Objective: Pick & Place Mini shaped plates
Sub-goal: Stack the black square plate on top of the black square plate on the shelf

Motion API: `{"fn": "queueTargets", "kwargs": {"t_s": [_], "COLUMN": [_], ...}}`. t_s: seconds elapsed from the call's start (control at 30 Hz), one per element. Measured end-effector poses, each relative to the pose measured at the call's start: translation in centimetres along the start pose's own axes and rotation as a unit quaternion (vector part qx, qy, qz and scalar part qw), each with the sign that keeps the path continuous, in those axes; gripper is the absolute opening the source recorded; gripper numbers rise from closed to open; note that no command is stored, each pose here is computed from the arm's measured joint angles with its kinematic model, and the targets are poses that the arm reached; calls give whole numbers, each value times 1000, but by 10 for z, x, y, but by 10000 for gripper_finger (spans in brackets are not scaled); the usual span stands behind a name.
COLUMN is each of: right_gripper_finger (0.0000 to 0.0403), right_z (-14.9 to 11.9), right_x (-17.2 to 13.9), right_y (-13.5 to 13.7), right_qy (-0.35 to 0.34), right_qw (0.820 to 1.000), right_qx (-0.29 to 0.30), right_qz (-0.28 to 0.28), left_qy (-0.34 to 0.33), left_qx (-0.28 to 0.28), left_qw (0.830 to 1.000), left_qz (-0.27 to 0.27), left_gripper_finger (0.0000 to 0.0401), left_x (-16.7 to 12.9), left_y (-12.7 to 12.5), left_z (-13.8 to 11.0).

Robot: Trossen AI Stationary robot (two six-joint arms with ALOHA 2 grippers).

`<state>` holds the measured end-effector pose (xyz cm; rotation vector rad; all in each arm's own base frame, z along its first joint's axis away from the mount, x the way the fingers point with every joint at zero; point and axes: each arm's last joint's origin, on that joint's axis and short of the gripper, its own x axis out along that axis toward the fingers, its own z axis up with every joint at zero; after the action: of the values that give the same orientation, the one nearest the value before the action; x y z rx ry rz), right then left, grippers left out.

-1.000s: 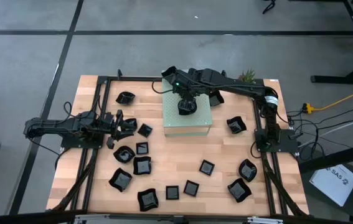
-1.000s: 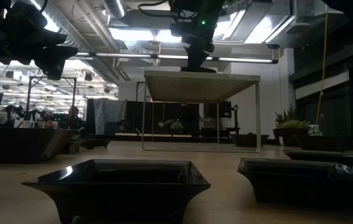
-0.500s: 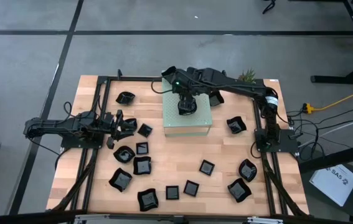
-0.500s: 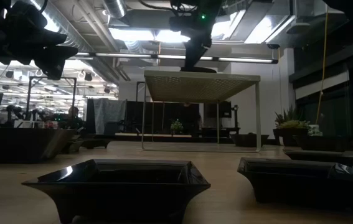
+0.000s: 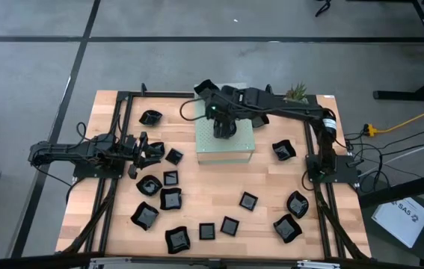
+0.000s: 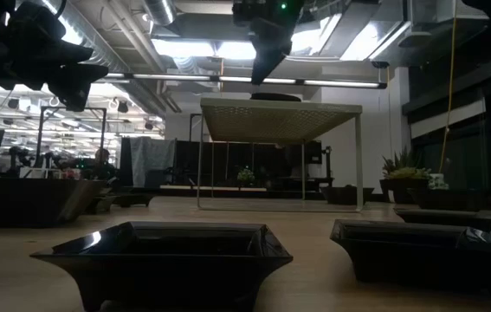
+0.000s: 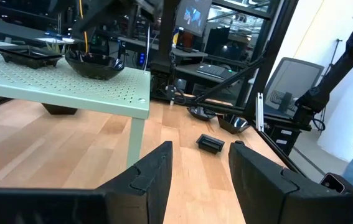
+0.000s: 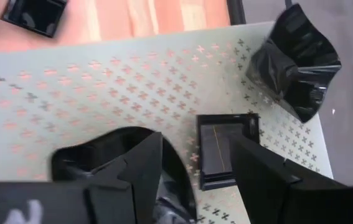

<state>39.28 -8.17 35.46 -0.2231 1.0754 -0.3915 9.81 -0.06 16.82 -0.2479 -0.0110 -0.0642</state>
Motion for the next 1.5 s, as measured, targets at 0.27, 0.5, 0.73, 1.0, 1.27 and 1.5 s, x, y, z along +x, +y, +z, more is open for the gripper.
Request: {"fn": "queueTargets", "kwargs": {"t_s": [0.27, 0.5, 0.73, 1.0, 1.27, 1.5], "right_gripper_finger": [185, 185, 184, 184, 184, 184], "right_z": [4, 5, 6, 4, 2, -2], "right_x": [-19, -34, -44, -50, -55, -64], "right_y": [32, 68, 102, 127, 144, 160], "right_qy": [-20, -35, -59, -78, -78, -83], "right_qw": [1000, 999, 997, 994, 993, 991], "right_qx": [6, 13, -5, -22, -16, -34], "right_qz": [9, 35, 58, 75, 87, 99], "left_qy": [0, 0, 0, 0, 0, 0], "left_qx": [0, 0, 0, 0, 0, 0], "left_qw": [1000, 1000, 1000, 1000, 1000, 1000], "left_qz": [0, 0, 0, 0, 0, 0], "left_gripper_finger": [152, 152, 152, 152, 152, 152], "left_x": [0, 0, 0, 0, 0, 0], "left_y": [0, 0, 0, 0, 0, 0], "left_z": [0, 0, 0, 0, 0, 0]}}
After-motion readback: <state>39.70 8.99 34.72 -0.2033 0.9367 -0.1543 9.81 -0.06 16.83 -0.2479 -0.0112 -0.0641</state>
